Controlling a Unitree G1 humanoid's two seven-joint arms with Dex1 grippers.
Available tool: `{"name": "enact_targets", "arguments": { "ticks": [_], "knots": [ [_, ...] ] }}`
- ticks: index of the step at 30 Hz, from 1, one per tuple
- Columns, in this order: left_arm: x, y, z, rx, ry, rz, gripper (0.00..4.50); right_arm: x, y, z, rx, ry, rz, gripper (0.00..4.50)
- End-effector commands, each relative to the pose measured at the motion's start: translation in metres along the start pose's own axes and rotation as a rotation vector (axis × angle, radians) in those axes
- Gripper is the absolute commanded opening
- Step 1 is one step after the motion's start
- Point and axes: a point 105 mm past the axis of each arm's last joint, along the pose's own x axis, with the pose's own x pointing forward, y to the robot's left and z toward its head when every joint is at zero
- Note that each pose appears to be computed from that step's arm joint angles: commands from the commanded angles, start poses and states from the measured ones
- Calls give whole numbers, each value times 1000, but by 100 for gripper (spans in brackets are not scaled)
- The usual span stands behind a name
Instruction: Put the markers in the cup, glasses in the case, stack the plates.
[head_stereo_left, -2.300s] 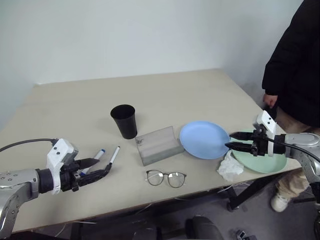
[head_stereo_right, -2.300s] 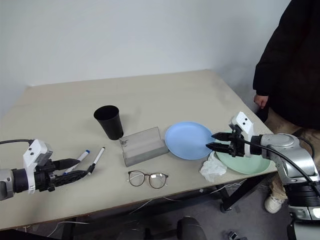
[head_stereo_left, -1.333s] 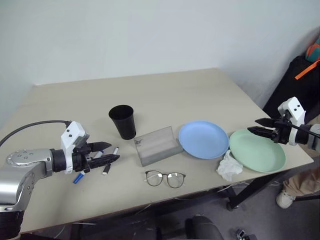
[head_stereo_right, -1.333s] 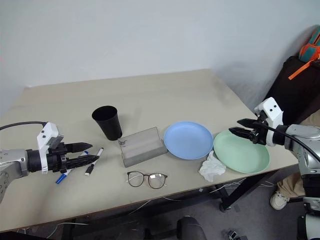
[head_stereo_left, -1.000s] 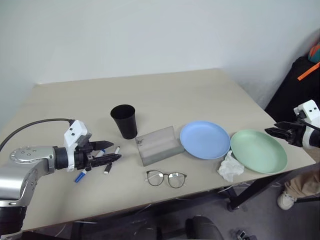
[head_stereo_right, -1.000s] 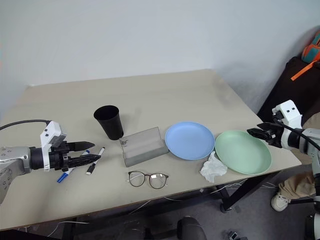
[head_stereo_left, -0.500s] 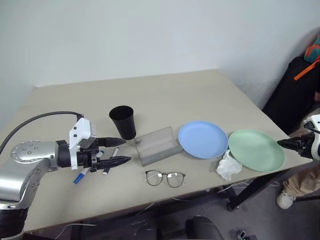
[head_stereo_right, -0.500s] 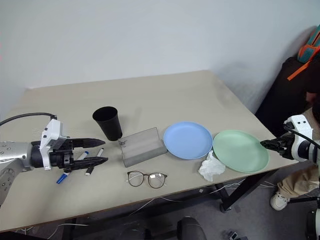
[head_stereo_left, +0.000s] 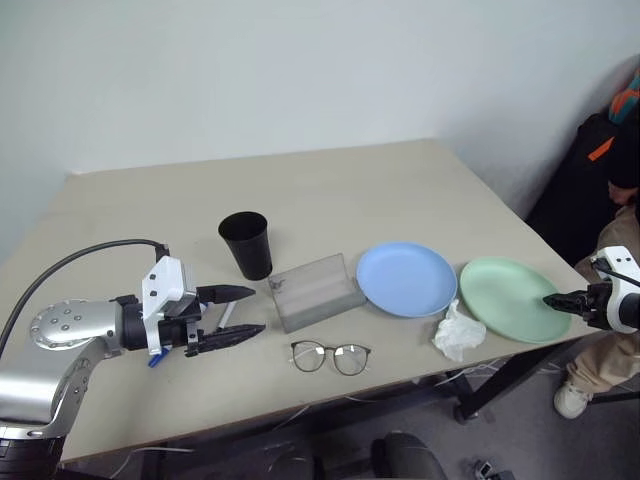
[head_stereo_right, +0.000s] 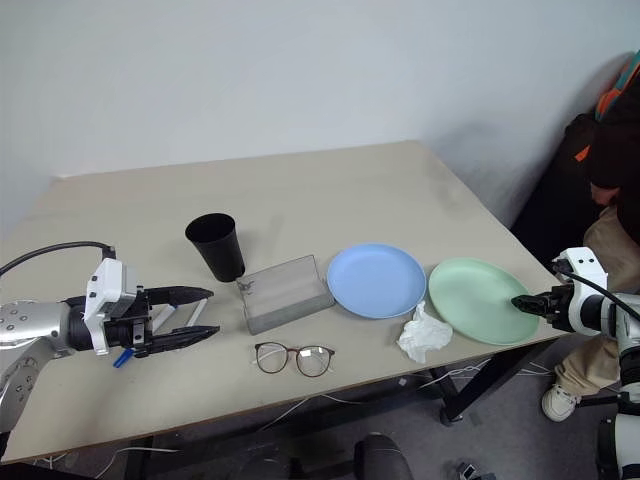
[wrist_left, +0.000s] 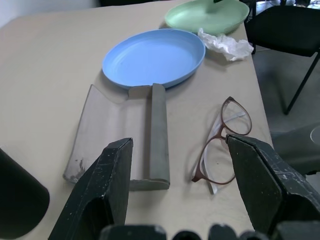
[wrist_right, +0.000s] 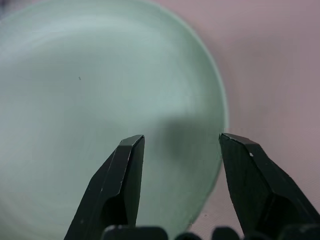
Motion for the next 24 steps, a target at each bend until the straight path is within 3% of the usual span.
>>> {"name": "enact_targets", "arguments": {
  "ticks": [1, 3, 10, 11, 16, 21, 24],
  "knots": [
    [-3, -1, 11, 54, -29, 20, 311, 1, 1, 6, -12, -21, -4, 258],
    [-3, -1, 11, 50, -28, 23, 311, 3, 1, 6, -13, -24, -5, 258],
    [-4, 0, 9, 41, -26, 36, 314, 1, -3, 14, -16, -50, -25, 20],
    [-4, 0, 9, 40, -26, 37, 314, 0, -4, 15, -17, -56, -30, 2],
    [-2, 2, 7, 36, -26, 39, 314, -17, -12, 38, 2, -140, -28, 2],
    [0, 2, 6, 33, -27, 41, 314, -27, -27, 37, -14, -139, -98, 2],
    [1, 1, 5, 30, -28, 39, 314, -25, -29, 29, -6, -116, -100, 66]
  ]
}}
